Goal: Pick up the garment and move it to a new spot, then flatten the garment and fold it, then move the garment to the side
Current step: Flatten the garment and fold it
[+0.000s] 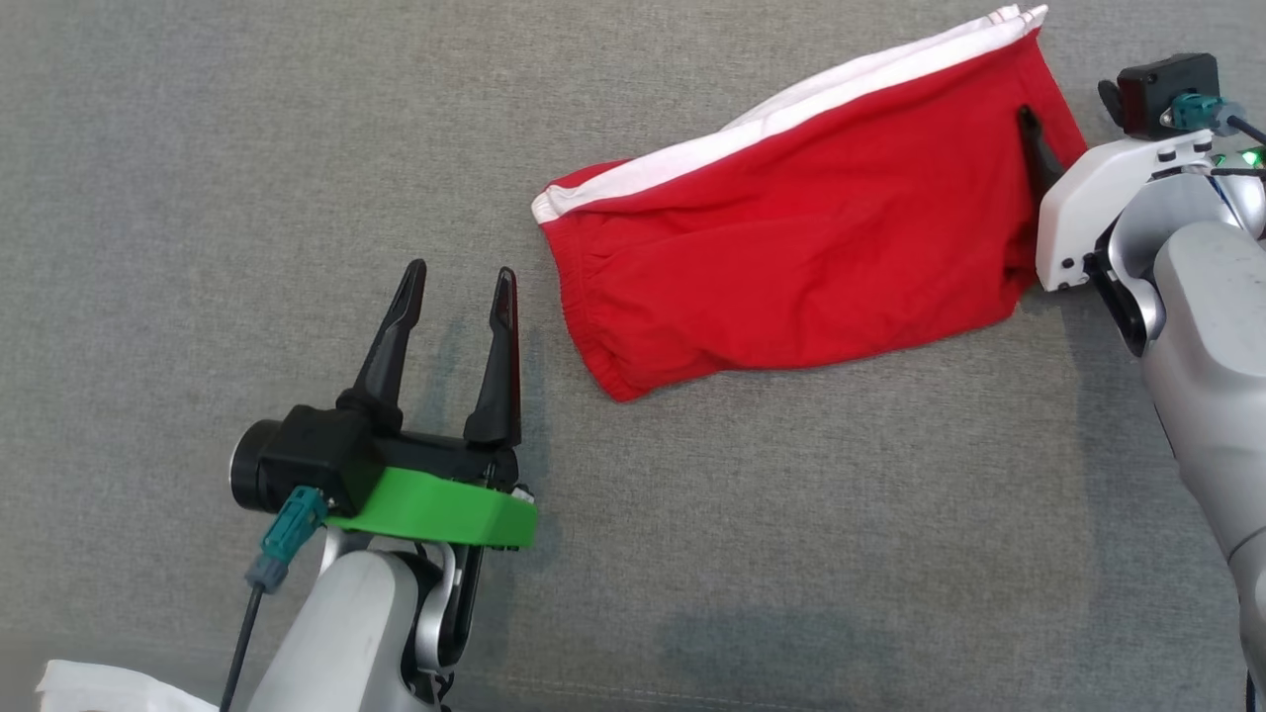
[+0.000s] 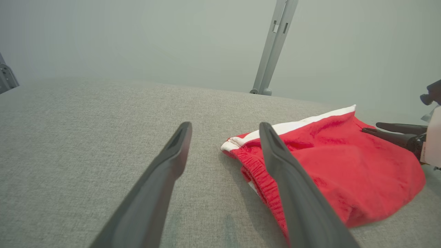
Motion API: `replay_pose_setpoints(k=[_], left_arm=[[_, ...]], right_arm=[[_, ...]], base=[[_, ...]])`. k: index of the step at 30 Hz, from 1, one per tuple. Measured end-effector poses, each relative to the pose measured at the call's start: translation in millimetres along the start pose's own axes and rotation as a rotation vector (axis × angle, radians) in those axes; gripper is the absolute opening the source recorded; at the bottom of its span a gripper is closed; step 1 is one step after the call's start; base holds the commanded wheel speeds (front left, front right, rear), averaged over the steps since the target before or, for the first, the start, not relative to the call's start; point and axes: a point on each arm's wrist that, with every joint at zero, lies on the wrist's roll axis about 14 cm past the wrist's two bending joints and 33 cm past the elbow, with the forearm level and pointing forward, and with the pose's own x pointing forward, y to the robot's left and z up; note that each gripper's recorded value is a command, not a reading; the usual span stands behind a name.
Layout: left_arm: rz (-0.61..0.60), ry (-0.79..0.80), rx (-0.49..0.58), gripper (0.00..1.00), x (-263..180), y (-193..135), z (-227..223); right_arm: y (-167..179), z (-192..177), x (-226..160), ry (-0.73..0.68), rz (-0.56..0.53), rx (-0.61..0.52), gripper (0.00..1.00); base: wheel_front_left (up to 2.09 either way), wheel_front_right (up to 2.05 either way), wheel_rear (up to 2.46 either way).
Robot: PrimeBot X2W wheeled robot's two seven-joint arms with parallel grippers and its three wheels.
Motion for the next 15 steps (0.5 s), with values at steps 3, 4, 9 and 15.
replay_pose_setpoints(k=[3, 4, 9, 15], left_arm=[[0.022, 0.007, 0.005, 1.0, -6, 7, -3], [0.03, 0.009, 0.006, 1.0, -8, 10, -4], [0.058, 0.015, 0.002, 1.0, -15, 19, -6], [0.047, 0.022, -0.011, 1.0, -21, 16, -8]], right_arm=[[11, -10, 7, 0.038, 0.02, 0.016, 1.0], [13, -11, 9, 0.045, 0.024, 0.017, 1.0], [18, -17, 13, 0.081, 0.032, 0.028, 1.0], [23, -20, 7, 0.115, 0.036, 0.083, 0.0]], base=[[0.0, 0.0, 0.0], [0.0, 0.0, 0.0], [0.0, 0.0, 0.0], [0.0, 0.0, 0.0]])
